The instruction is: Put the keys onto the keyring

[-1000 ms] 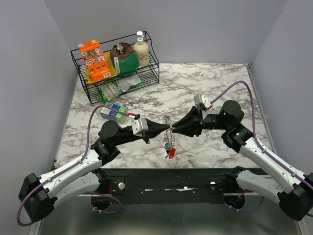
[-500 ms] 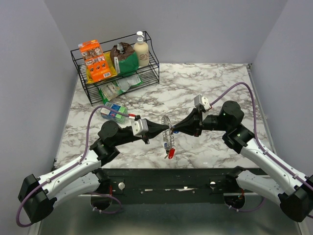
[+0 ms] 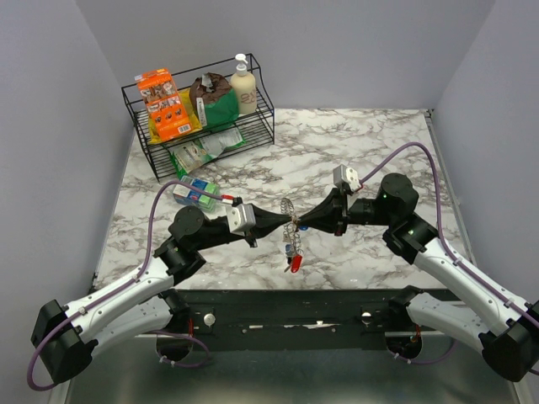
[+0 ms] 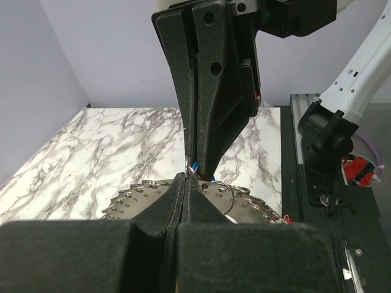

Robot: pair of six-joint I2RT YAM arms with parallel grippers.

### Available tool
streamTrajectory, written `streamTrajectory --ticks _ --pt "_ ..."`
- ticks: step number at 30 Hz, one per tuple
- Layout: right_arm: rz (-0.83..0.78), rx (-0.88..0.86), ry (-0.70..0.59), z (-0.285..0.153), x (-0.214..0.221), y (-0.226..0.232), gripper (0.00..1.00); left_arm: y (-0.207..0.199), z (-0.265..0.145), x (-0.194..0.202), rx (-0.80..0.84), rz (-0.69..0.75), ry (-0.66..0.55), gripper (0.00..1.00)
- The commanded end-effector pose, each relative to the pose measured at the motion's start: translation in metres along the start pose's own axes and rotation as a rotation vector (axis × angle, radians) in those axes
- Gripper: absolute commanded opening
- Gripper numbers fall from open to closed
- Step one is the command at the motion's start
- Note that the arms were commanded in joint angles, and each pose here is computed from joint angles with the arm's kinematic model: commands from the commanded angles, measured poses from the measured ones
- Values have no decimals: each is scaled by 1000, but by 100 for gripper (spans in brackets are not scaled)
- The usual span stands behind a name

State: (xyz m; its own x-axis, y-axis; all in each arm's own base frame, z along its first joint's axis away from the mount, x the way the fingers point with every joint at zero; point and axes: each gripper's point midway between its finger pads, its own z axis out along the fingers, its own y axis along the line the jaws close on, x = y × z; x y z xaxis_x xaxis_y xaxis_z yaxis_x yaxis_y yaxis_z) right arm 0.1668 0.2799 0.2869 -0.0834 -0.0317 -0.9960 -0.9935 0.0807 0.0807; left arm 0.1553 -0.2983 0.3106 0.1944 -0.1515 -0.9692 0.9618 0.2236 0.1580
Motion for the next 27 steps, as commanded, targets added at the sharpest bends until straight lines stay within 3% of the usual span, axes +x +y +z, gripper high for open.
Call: streamTrajectory --ticks 1,27 --pt "14 20 32 0 13 -3 4 -3 2 -43 31 72 -115 0" --pt "55 -22 88 5 31 -4 1 -9 0 -51 60 84 -127 0"
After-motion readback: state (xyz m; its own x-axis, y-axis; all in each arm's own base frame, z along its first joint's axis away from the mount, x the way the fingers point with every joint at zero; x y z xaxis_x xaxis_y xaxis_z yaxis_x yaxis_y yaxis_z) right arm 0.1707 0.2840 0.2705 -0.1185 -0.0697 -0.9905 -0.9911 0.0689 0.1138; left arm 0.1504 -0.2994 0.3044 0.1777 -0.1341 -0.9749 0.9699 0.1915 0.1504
